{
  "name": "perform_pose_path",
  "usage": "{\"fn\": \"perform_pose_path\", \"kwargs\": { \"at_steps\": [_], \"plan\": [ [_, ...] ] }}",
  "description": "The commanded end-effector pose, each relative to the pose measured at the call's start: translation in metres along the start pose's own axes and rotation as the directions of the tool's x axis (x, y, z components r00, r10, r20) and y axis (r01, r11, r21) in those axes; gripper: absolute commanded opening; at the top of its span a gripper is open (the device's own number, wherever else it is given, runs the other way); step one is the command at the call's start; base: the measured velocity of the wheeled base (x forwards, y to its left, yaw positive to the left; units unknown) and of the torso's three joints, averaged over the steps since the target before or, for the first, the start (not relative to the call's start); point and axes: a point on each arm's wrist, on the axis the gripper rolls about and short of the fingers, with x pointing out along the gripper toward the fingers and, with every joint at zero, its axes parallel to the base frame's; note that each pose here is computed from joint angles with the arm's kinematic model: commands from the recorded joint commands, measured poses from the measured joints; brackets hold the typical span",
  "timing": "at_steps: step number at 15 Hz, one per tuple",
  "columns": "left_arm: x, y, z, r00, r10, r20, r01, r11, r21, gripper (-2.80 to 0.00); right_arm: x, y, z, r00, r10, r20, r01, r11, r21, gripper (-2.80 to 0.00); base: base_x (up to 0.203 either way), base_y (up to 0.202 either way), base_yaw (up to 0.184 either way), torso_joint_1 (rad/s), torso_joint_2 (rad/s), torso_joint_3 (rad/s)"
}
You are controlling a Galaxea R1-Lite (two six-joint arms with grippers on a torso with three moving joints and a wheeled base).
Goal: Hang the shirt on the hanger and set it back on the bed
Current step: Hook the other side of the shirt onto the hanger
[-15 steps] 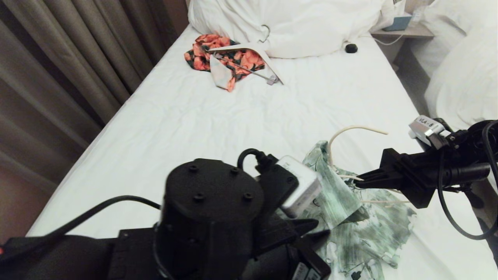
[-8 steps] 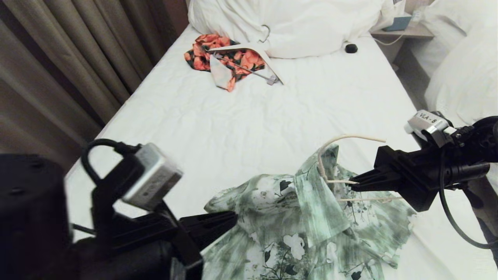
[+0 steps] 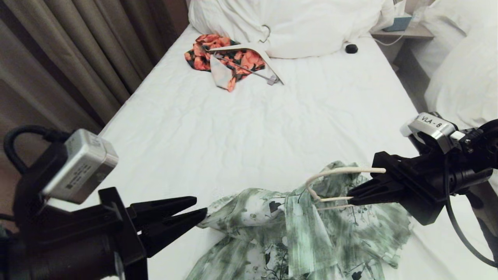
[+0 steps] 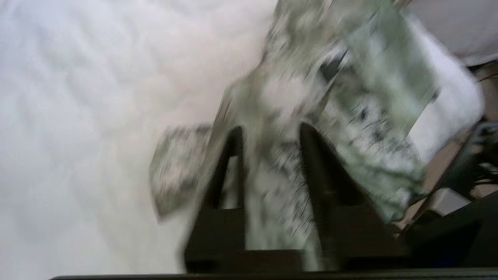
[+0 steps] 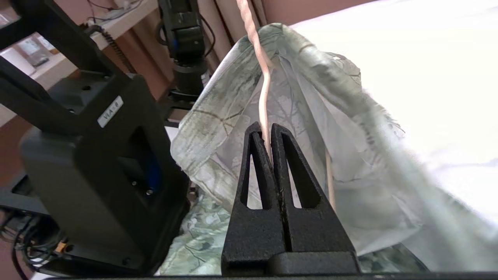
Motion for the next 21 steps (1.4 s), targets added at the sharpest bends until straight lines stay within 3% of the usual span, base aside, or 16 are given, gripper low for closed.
{"fn": "perform_pose_path", "kwargs": {
  "at_steps": [1, 6, 14, 20, 21],
  "plan": [
    [0.020, -0.003, 0.003, 0.999, -0.026, -0.025, 0.026, 1.000, 0.009, 0.00, 0.001, 0.002, 0.002, 1.000, 0.007, 0.008, -0.007, 1.000, -0.011, -2.80, 0.000, 0.000, 0.000, 0.000, 0.00, 0.000],
    [0.062, -0.020, 0.001, 0.996, -0.086, -0.023, 0.087, 0.995, 0.049, 0.00, 0.001, 0.002, 0.002, 1.000, 0.008, 0.008, -0.008, 1.000, -0.008, -2.80, 0.000, 0.000, 0.000, 0.000, 0.00, 0.000],
    [0.126, -0.034, -0.014, 0.994, -0.104, 0.012, 0.103, 0.991, 0.081, 0.00, 0.000, 0.000, 0.000, 1.000, 0.005, 0.009, -0.005, 1.000, -0.011, -2.80, 0.000, 0.000, 0.000, 0.000, 0.00, 0.000],
    [0.141, -0.035, -0.014, 0.990, -0.137, 0.013, 0.135, 0.987, 0.083, 0.00, 0.000, -0.002, -0.001, 1.000, 0.002, 0.009, -0.002, 1.000, -0.020, -2.80, 0.000, 0.000, 0.000, 0.000, 0.00, 0.000],
    [0.140, -0.035, -0.013, 0.990, -0.138, 0.018, 0.136, 0.987, 0.083, -2.80, 0.000, -0.002, -0.001, 1.000, 0.002, 0.009, -0.002, 1.000, -0.020, -2.80, 0.000, 0.000, 0.000, 0.000, 0.00, 0.000]
  ]
}}
